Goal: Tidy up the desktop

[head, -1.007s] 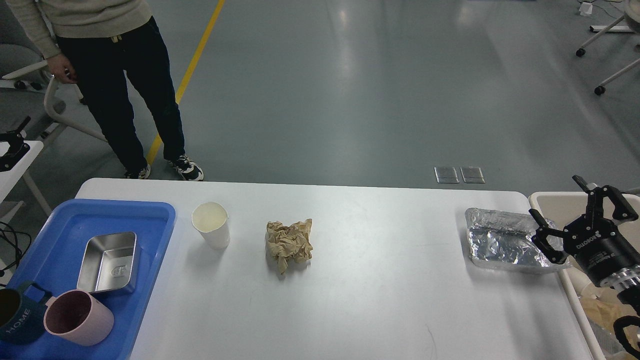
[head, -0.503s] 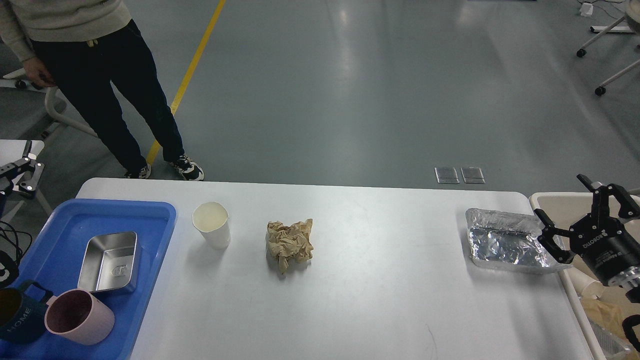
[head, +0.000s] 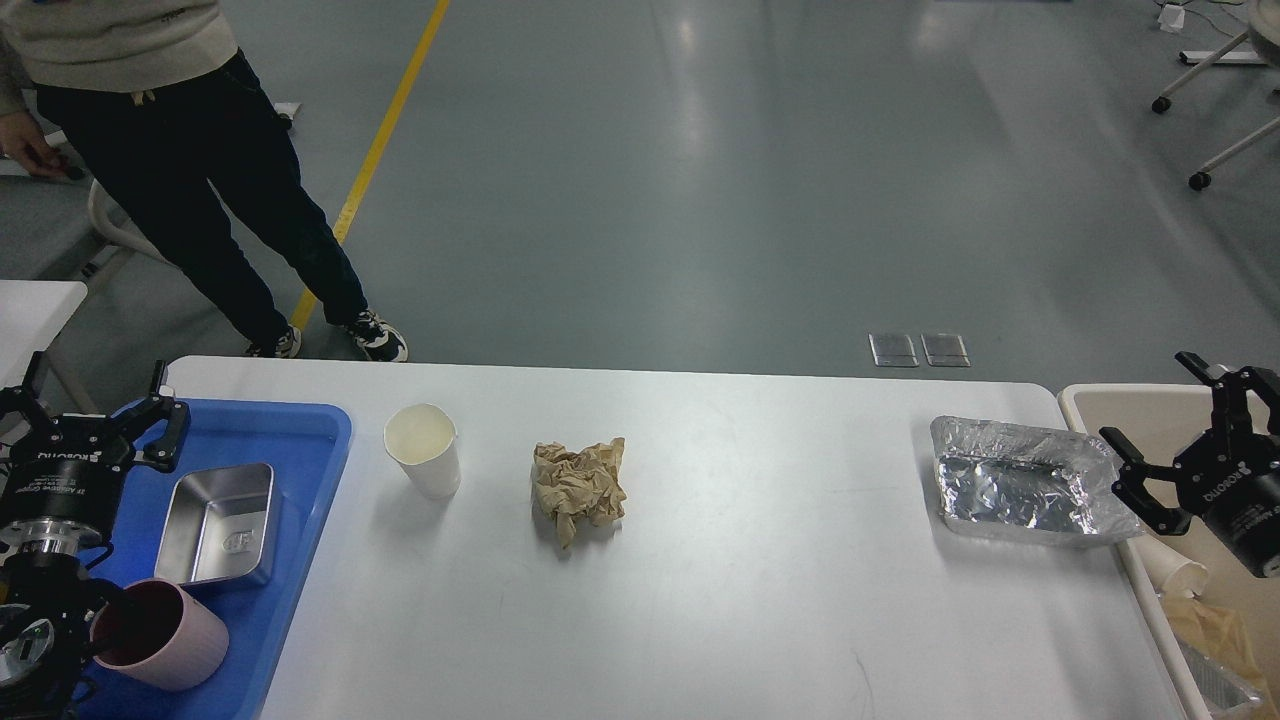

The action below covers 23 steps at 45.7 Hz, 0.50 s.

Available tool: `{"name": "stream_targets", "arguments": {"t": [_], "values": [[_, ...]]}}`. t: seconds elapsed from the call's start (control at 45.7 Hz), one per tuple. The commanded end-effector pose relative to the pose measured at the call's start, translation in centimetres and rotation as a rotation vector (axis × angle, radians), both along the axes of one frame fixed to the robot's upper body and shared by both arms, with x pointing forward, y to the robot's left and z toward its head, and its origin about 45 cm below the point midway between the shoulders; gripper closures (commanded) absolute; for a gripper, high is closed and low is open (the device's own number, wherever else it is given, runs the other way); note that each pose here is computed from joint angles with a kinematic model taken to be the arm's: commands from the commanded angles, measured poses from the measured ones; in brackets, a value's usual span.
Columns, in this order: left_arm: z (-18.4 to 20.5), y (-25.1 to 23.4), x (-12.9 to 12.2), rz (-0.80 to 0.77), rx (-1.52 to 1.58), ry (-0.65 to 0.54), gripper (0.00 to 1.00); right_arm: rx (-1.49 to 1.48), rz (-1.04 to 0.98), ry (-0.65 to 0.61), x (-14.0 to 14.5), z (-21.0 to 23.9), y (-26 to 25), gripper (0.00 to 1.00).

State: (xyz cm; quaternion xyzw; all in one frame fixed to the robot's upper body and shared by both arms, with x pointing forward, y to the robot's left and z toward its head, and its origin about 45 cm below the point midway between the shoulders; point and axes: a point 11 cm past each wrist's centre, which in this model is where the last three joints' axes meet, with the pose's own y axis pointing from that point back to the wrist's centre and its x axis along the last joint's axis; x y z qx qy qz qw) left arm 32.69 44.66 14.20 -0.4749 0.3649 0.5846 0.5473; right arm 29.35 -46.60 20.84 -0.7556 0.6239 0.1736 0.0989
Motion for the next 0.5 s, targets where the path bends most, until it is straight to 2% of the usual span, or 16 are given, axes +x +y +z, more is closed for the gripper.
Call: {"name": "stream_targets", "arguments": {"t": [0.0, 0.175, 0.481], "values": [[-0.6, -0.8, 0.0, -0.038, 0.008, 0.026, 0.04, -0.028, 0.004, 0.003, 0.0, 0.5, -0.5, 0.0], [-1.6, -2.7, 0.2, -0.102, 0.019, 0.063, 0.04, -0.189, 0.058, 0.014, 0.0, 2.4, -1.3, 0.0], [-1.6, -3.1, 0.5, -0.102, 0.013, 0.064, 0.04, -0.697, 0.295, 0.016, 0.3, 7.4, -0.1, 0.0]]}}
